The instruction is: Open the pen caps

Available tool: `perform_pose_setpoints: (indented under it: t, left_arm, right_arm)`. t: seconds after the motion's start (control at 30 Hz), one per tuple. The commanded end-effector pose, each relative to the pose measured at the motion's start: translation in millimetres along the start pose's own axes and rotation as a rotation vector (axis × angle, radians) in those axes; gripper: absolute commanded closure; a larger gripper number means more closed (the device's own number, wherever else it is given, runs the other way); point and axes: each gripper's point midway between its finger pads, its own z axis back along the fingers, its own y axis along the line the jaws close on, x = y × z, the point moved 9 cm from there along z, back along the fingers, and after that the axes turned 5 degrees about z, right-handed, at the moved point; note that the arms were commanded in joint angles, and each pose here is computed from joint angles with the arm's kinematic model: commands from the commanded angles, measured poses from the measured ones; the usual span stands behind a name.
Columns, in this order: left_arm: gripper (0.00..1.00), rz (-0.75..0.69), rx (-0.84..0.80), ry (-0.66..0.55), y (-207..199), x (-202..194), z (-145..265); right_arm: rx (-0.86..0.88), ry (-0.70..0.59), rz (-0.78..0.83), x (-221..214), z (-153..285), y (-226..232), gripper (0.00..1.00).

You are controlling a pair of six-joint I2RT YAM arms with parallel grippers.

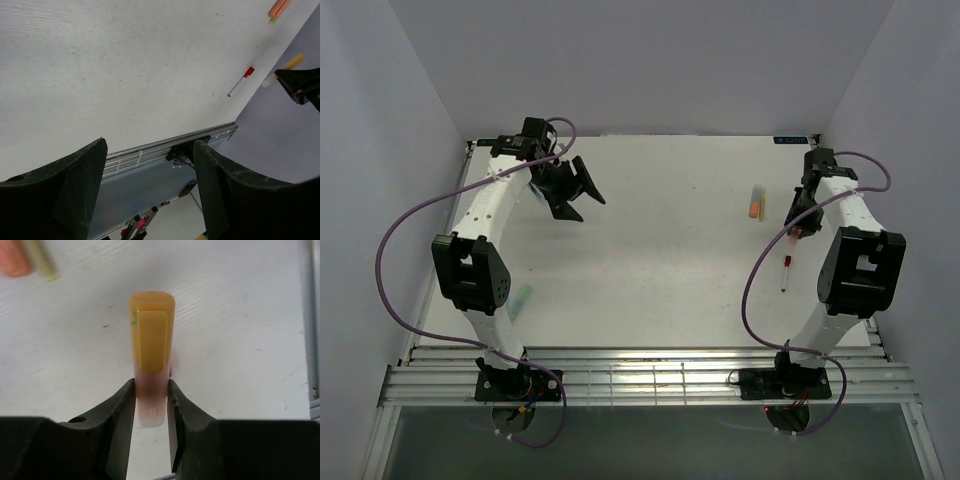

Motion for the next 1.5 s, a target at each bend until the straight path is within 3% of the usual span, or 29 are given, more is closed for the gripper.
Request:
perform_pose_setpoints:
  t: [0.0,0.13,0.23,0.33,0.5,0.9,1.47]
  left_arm:
    - [0.21,-0.089,-0.113,0.027,-31,-12,-6]
    - [0.2,-0.114,-0.269,0.059,-49,-17,-14]
    - [0.21,-0.116,-0.382,0.062,-57,-20,-25]
    - [0.22,-0.129,-0.413,0.054,-65,-26,-40]
    - [0.22,-0.122,-0.378,0.072,-70,-35,-58]
    - [0.27,-0.134,-0.365,0.151,-84,-77,-84]
    - [0.43,-0.17,-0.333,0.157,-86,-95,-97]
  right_arm:
    - [0.161,-0.058,0.106,-5,54,44,0.92]
    - [0.428,-0.032,0.414,-50,89,127,0.92]
    - [0.646,-0.007,0.555,-88,109,160,0.92]
    - [0.79,0.019,0.634,-117,121,174,0.92]
    - [0.881,0.004,0.724,-139,138,183,0.92]
    - [0.962,-0.005,0.683,-136,151,198,0.92]
    - [0.999,0.045,0.567,-131,163,210,0.92]
